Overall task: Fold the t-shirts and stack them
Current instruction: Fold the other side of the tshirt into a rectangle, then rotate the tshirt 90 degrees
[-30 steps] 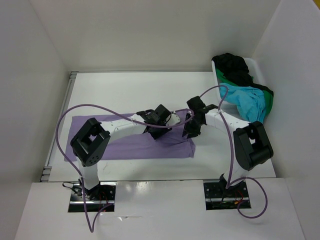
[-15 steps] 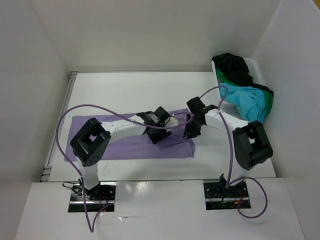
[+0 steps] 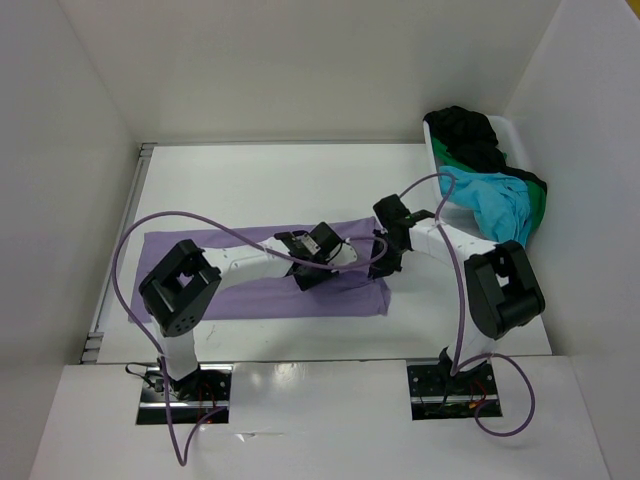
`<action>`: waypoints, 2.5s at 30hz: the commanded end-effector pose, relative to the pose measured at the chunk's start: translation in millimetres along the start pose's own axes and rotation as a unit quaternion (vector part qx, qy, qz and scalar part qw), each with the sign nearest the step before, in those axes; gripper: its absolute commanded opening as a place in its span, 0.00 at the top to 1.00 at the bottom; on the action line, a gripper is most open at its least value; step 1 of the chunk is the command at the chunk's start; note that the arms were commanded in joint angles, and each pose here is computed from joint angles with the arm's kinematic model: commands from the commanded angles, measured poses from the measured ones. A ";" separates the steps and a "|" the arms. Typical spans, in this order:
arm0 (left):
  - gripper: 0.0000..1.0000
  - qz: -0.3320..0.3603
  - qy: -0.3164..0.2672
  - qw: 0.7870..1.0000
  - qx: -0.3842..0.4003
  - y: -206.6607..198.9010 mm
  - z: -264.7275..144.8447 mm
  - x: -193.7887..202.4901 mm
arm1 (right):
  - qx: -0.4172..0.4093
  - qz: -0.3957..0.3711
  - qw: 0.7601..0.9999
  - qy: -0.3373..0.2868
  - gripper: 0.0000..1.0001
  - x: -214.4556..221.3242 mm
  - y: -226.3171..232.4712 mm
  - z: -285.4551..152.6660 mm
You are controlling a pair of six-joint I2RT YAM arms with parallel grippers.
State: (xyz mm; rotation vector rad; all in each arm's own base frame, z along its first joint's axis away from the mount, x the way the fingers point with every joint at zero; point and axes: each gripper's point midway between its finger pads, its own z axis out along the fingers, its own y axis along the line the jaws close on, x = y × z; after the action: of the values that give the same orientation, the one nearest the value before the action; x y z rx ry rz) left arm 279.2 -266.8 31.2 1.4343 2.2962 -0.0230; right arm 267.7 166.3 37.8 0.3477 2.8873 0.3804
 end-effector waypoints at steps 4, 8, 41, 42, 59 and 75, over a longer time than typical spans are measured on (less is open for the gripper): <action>0.88 0.010 0.012 0.999 -0.037 12.4 5.5 6.5 | 0.012 0.006 1.000 0.003 1.00 0.8 -6.7 2.2; 0.98 0.013 -0.005 0.999 -0.043 15.7 -3.9 0.6 | 0.013 0.007 1.000 0.004 1.00 4.8 -8.3 -7.9; 1.00 0.011 -0.018 0.999 -0.026 35.2 -42.3 4.1 | 0.012 -0.027 0.999 -0.020 1.00 25.0 16.4 -66.0; 1.00 0.011 -0.022 0.999 -0.027 36.0 -45.1 2.7 | 0.018 -0.023 1.000 -0.010 1.00 33.6 15.5 -64.1; 0.86 0.029 0.029 0.998 0.050 -1.0 -17.6 37.0 | 0.073 -0.033 0.995 0.054 0.74 81.6 -0.9 -36.0; 0.31 -0.179 -0.030 0.966 -0.182 192.1 -122.8 87.0 | 0.072 0.104 0.992 0.003 0.34 77.0 -24.7 -26.0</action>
State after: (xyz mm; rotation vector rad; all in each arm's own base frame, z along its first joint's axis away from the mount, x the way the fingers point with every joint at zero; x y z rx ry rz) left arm 334.4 -145.8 121.1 1.0980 2.3176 0.0591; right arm 180.8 159.4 57.1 0.5380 2.9211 0.1795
